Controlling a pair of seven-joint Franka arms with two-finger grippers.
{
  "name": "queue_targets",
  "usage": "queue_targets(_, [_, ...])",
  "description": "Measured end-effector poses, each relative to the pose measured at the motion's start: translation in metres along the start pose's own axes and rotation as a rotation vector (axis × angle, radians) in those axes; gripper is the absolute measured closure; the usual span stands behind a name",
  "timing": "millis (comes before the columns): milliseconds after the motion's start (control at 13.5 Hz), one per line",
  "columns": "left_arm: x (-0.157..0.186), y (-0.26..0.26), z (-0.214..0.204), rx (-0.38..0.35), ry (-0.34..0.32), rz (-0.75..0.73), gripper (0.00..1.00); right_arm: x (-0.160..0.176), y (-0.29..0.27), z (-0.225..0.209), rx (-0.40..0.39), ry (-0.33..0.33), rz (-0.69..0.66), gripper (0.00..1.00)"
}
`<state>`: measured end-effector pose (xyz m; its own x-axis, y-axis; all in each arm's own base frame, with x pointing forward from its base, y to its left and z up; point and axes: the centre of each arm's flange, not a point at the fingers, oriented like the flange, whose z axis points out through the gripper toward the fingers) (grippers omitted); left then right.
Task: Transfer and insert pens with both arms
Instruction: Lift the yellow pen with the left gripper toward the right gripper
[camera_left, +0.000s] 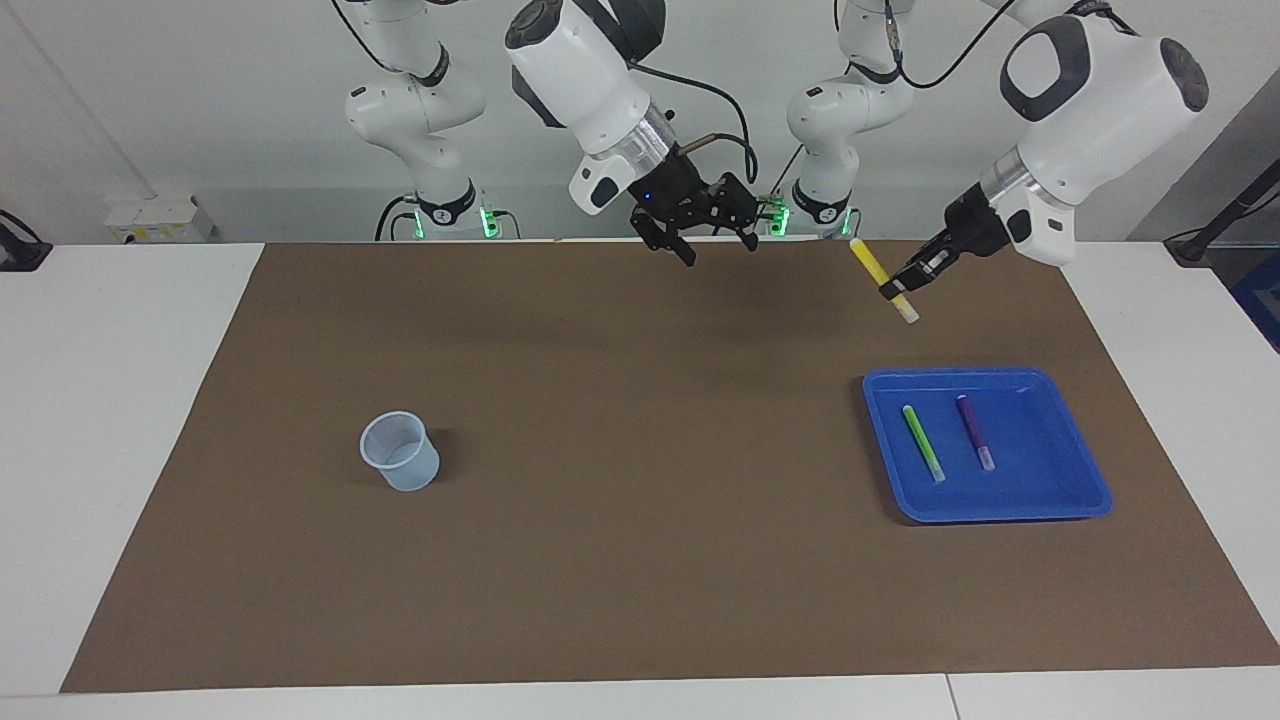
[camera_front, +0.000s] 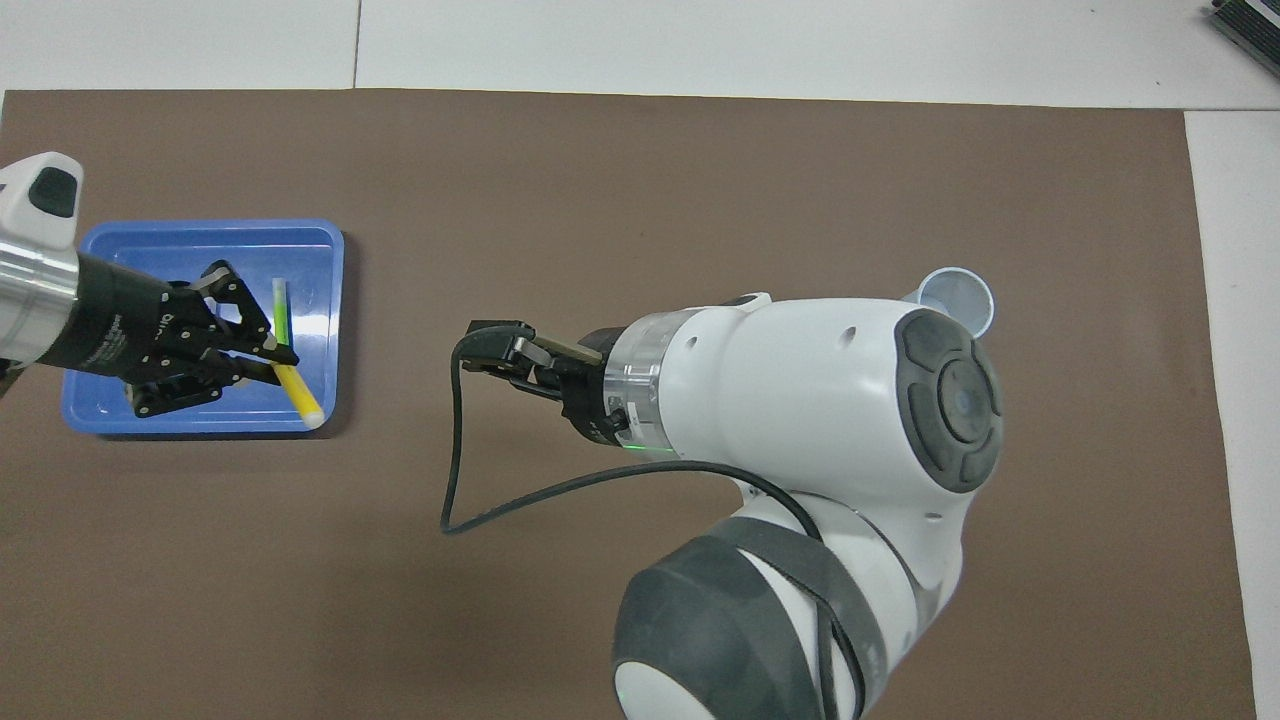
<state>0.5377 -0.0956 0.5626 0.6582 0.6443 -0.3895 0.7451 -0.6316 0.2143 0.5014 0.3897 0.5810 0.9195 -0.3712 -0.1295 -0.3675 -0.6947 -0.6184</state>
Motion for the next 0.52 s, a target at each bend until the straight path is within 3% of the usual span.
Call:
queue_targets(223, [-0.015, 0.012, 0.023, -0.107, -0.087, -0.164, 0.83, -0.008, -0.005, 0.004, 0.018, -0.010, 0.024, 0.00])
queue_targets(520, [-0.043, 0.032, 0.040, -0.173, -0.138, -0.303, 0.83, -0.023, -0.012, 0.013, 0.035, -0.012, 0.015, 0.00])
